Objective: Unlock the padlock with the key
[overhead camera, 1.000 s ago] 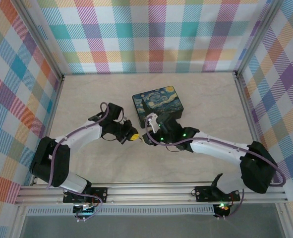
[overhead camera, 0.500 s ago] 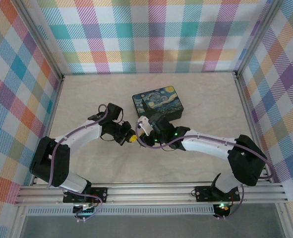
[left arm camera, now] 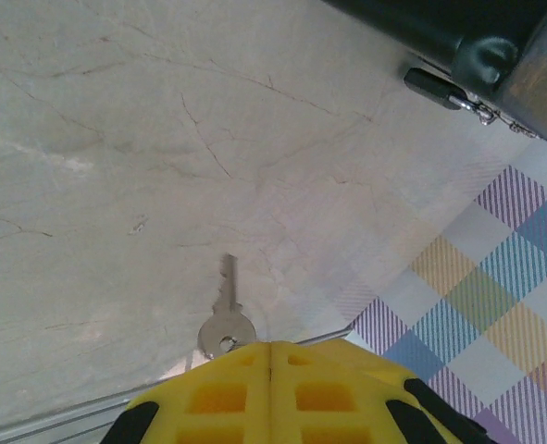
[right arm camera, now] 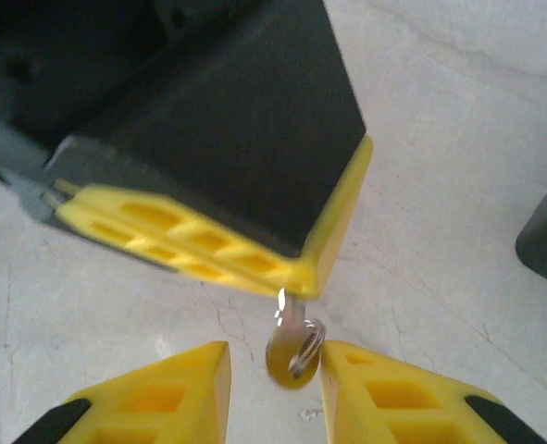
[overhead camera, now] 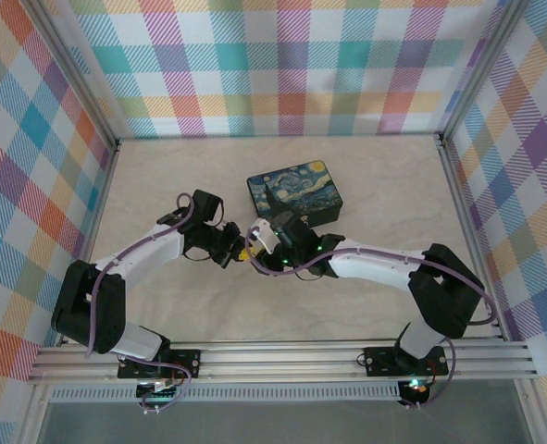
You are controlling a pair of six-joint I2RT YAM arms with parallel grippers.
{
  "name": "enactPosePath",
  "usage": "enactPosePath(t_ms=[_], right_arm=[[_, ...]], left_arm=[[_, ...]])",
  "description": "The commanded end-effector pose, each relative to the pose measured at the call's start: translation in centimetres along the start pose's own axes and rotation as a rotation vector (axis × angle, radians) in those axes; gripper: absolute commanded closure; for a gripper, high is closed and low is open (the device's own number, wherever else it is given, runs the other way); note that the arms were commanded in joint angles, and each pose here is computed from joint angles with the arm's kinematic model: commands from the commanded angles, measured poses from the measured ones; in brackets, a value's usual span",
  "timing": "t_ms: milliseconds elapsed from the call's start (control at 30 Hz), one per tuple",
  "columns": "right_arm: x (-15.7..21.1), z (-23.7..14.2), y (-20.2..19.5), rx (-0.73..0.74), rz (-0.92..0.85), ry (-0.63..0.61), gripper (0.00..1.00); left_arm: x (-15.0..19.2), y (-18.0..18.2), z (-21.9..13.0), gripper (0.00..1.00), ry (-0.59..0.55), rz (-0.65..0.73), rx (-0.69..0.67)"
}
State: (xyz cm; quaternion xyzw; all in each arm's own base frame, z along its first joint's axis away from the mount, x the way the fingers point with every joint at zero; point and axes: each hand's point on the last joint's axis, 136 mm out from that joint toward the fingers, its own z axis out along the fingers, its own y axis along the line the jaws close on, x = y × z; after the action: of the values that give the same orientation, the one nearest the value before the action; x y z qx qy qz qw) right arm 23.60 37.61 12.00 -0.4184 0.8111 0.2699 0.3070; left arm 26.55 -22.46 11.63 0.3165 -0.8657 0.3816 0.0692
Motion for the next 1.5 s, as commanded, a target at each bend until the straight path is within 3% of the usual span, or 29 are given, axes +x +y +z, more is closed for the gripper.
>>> enactPosePath(t_ms=[0,133,367,533,567,633,833,1167,1467], right_arm=[[-2.3,0.1,0.2,-0.003,-0.027,-0.060,0.74],[-2.2,0.5,0.0,0.005,-0.026,-0.048,0.88],[-1.3,0.0,-0.4,0.018,-0.013,-0.036,0.91],[-1.0,-0.1,-0.3,0.011,-0.002,-0.034,1.00],[-1.1,-0.1,-0.1,0.003,0.004,-0.036,1.00],[-1.4,-0.3,0.2,-0.013,0.016,-0.049,1.00],[-1.4,-1.7,-0.2,-0.085,0.132,-0.077,1.00],[-1.8,-3.7,-0.1,-0.247,0.309,-0.126,1.00],[-2.7,-4.4,0.5,-0.380,0.381,-0.166,1.00]], left_arm=[[0.8,-1.0,-0.8,1.00,0.027,0.042,0.032],[0.8,-0.8,-0.8,1.00,0.031,0.044,0.029],[0.2,-0.4,-1.0,1.00,0.012,0.010,0.034],[-0.1,-1.0,-1.1,1.00,0.009,0.004,0.059],[-0.1,-1.1,-1.1,0.96,0.009,0.009,0.060],[-0.2,-1.2,-1.3,0.80,0.005,0.024,0.051],[-1.3,-1.7,-2.8,0.61,-0.034,0.120,0.075],[-1.3,-3.6,-3.8,0.61,-0.017,0.317,0.157],[1.0,-6.2,-5.7,0.63,0.010,0.508,0.292]])
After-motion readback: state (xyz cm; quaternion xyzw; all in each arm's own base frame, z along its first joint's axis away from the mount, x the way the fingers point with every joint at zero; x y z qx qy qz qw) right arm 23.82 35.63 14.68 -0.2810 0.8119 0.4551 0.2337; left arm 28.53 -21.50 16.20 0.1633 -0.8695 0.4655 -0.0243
